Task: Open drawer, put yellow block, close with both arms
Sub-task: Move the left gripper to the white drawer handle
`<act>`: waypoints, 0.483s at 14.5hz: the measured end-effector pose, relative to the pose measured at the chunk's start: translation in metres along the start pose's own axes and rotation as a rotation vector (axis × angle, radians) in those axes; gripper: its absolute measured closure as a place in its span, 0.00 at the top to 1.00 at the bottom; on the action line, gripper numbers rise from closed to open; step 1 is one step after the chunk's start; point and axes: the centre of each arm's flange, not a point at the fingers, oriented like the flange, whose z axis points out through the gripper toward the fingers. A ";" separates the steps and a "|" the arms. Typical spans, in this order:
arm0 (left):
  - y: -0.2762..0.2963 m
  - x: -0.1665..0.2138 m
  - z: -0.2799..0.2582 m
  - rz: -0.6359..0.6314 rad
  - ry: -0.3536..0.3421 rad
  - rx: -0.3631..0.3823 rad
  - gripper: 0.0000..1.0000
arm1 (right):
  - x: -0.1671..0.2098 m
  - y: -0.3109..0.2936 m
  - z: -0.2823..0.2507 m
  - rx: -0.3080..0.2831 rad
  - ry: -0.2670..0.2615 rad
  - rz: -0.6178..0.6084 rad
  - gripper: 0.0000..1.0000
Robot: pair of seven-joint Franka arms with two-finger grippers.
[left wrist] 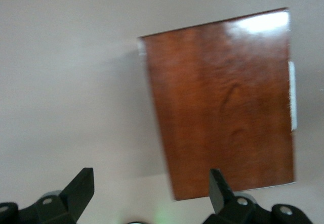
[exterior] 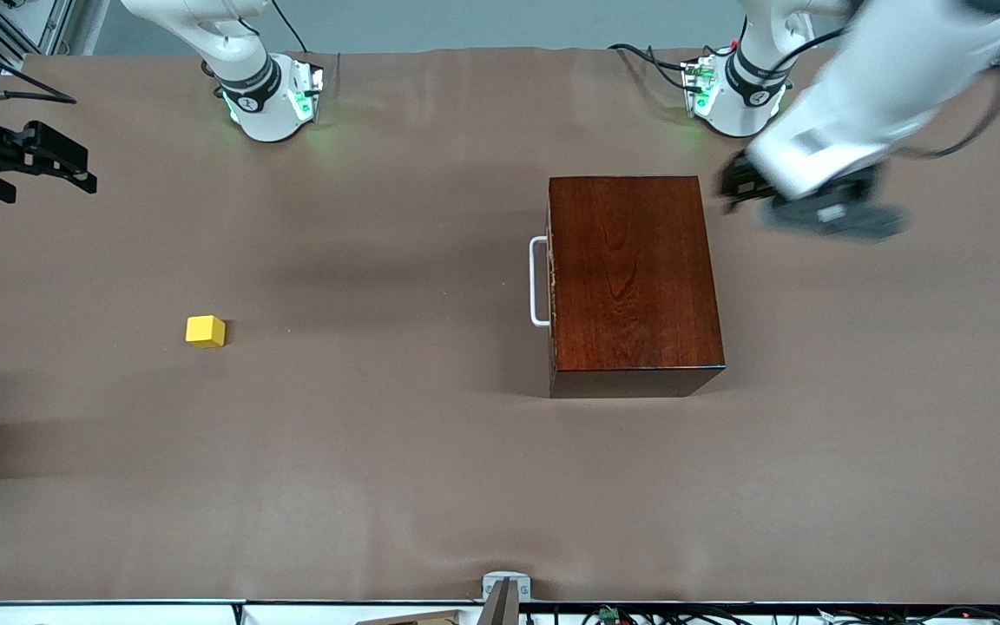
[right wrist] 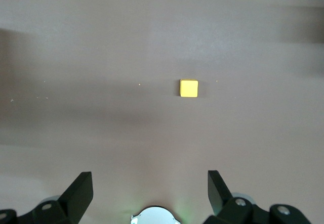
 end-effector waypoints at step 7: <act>0.179 0.028 0.095 -0.007 0.003 0.103 1.00 | 0.000 0.000 0.000 0.000 -0.001 0.001 1.00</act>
